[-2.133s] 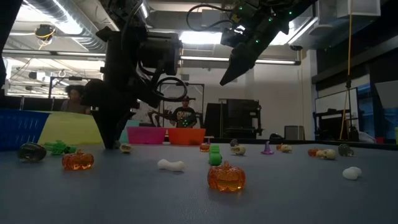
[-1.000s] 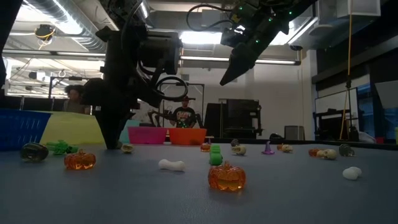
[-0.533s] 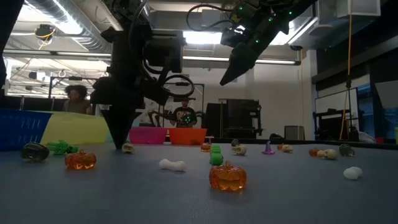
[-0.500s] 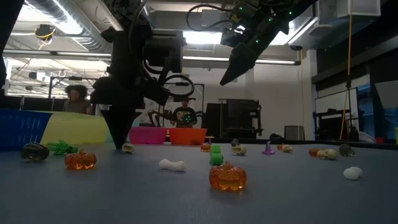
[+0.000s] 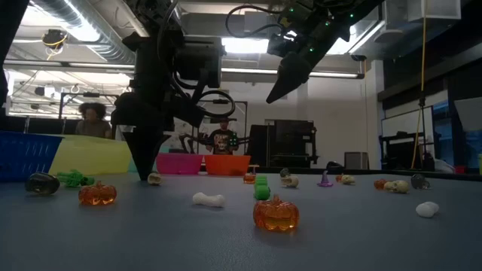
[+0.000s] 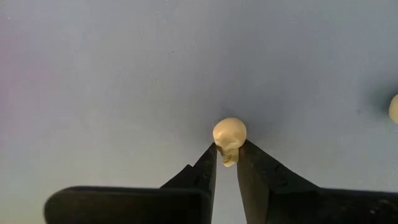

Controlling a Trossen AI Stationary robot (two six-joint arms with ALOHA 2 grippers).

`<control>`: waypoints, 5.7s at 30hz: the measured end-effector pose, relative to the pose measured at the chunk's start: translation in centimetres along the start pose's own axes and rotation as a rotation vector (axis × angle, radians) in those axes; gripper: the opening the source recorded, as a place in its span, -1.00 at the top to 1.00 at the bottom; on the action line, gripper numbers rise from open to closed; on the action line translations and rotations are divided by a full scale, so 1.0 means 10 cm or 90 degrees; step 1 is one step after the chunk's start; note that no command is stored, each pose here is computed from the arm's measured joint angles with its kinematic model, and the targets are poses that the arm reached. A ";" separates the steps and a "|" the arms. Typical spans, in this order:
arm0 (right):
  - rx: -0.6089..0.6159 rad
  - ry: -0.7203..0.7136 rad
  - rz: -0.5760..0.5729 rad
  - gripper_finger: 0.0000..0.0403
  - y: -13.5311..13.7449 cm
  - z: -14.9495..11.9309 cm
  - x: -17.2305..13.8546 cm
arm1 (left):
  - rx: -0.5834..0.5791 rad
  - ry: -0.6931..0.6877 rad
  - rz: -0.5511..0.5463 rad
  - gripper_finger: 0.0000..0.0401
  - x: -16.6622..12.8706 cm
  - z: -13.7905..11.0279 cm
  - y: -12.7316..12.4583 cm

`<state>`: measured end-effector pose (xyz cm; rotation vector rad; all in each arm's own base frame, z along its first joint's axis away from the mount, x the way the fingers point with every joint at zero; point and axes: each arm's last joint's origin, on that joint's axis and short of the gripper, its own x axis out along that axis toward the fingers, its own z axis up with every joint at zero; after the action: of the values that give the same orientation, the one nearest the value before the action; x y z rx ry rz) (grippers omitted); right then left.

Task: Sort Halloween decoration
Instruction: Put the yellow skull toy into the blue bin, then put the purple witch hat toy into the pink bin

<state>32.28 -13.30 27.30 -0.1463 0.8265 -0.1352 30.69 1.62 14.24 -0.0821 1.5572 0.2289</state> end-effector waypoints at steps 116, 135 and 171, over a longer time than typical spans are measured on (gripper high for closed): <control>0.003 0.033 0.012 0.33 0.02 -0.05 0.00 | -0.408 0.055 0.099 0.83 -1.23 -1.48 -0.70; 0.003 0.030 0.011 0.33 0.02 -0.04 0.00 | -0.409 0.055 0.103 0.40 -1.23 -1.48 -0.70; -0.148 -0.007 0.117 0.33 0.04 -0.14 0.61 | -0.215 -0.519 0.038 0.36 -1.42 -0.46 -0.53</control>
<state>35.36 -14.13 21.94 -0.2877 0.8394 0.1355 27.25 -5.82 27.80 -0.1819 0.7008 0.5011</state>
